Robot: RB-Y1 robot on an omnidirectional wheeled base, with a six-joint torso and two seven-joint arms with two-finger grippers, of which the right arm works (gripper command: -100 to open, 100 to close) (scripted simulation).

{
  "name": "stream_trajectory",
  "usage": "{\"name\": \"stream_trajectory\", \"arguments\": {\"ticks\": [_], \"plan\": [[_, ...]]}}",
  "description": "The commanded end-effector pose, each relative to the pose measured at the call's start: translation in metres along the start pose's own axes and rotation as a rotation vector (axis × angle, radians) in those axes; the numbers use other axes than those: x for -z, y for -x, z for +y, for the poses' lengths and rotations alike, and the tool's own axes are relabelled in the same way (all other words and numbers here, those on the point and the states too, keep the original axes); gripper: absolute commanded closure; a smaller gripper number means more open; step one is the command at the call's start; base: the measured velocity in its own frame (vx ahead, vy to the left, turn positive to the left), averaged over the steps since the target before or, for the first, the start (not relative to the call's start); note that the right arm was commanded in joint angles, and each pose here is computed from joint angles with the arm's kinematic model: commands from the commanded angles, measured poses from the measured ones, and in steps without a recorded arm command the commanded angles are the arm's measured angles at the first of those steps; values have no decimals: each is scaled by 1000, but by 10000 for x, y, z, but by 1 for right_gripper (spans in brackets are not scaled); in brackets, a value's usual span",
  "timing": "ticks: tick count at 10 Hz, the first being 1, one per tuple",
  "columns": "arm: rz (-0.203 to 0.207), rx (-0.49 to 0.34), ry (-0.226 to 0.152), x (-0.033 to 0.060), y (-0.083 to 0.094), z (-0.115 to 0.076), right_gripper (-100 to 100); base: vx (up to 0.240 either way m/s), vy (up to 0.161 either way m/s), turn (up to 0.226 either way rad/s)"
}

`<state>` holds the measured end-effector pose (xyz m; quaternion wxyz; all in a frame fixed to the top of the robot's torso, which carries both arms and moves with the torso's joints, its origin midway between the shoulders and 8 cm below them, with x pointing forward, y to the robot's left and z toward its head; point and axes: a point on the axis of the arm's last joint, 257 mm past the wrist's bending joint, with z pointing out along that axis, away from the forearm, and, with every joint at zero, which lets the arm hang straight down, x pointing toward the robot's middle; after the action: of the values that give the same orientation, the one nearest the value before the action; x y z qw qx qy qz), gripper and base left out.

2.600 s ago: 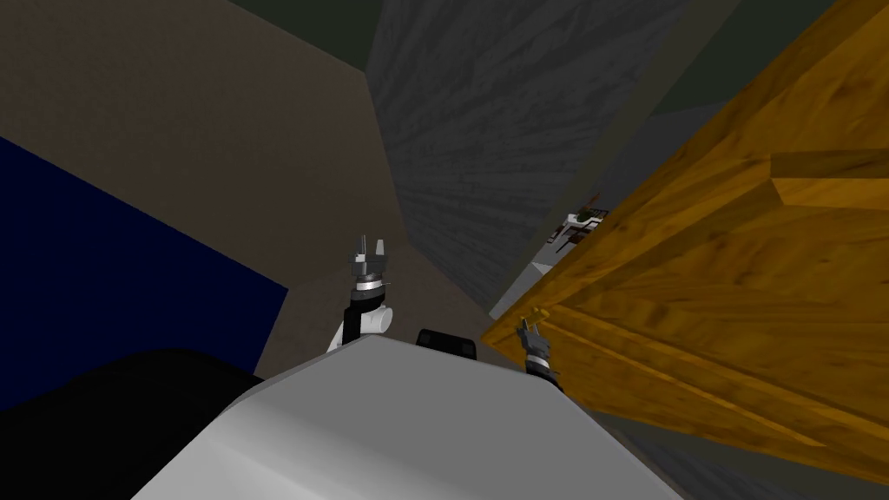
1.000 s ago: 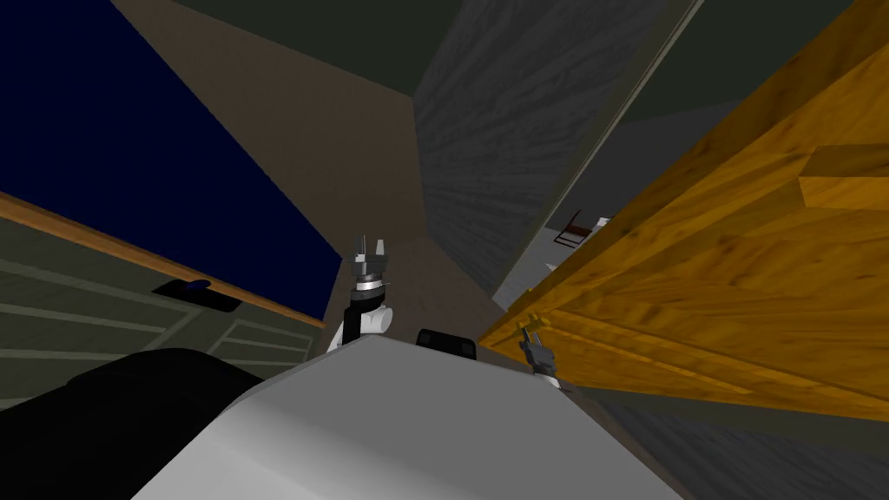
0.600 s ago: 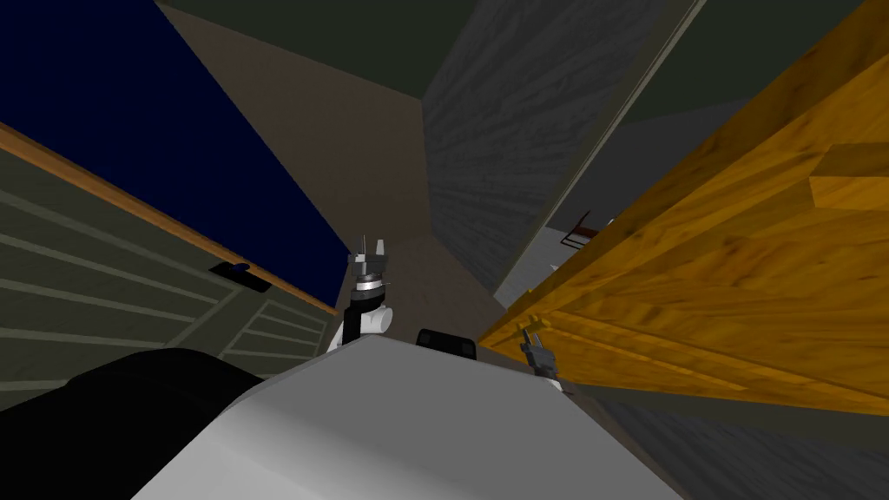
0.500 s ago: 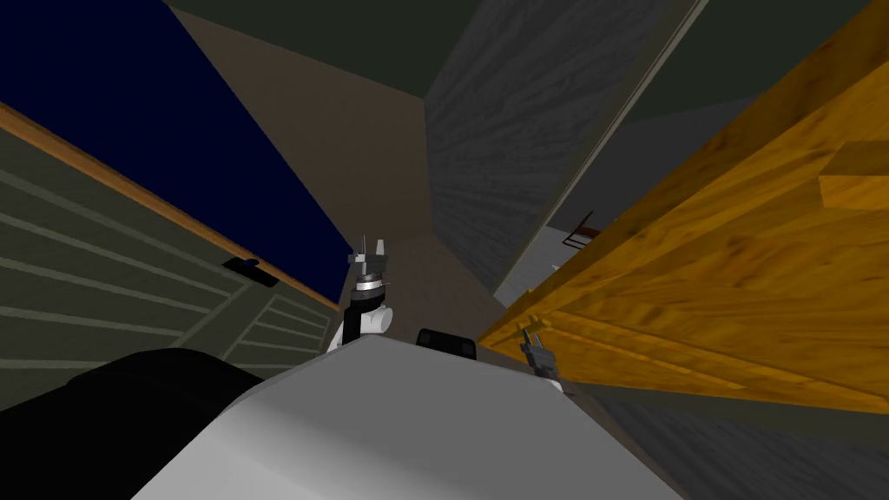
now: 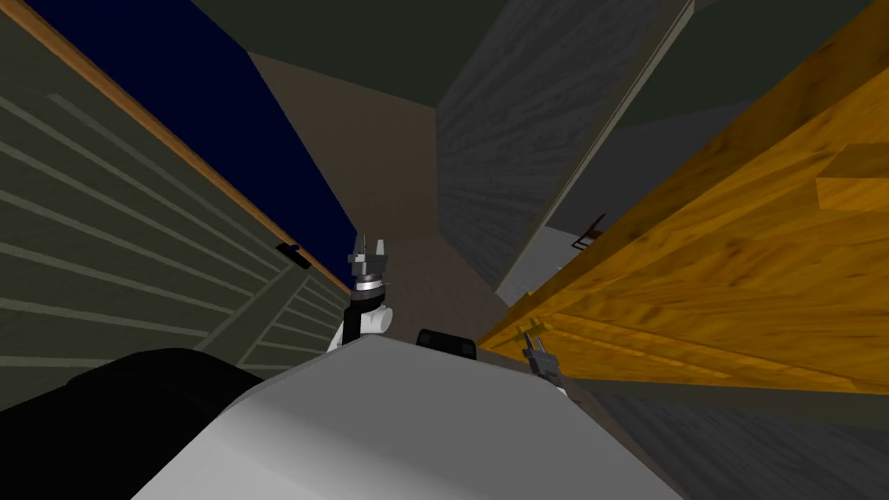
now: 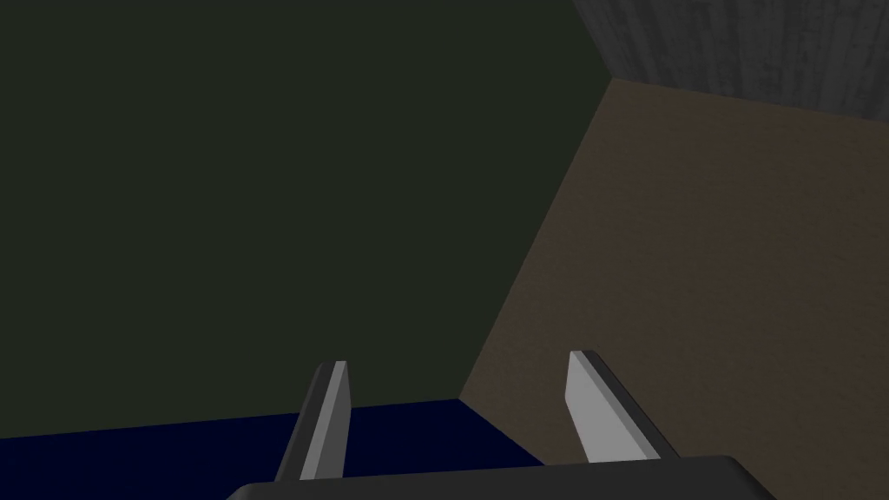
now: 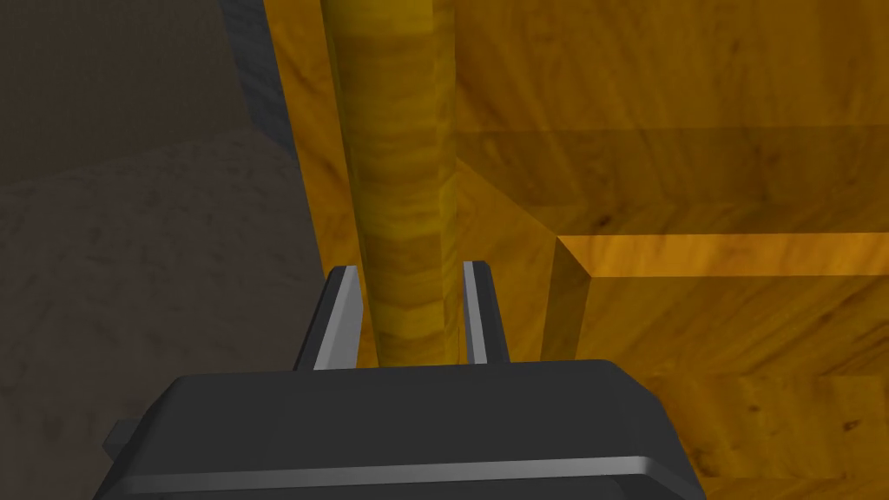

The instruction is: Pull the door open

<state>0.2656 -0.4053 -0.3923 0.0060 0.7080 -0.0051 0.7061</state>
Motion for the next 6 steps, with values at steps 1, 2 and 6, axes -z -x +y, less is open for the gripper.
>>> {"name": "stream_trajectory", "arguments": {"ticks": [1,2,6], "plan": [[3,-1,-11,29,-8,3,100,-195,-59,118],[2,-2,-8,12,-1,-9,100,-83,-18,31],[1,-2,-32,81,3,1,100,-174,-38,135]]}}
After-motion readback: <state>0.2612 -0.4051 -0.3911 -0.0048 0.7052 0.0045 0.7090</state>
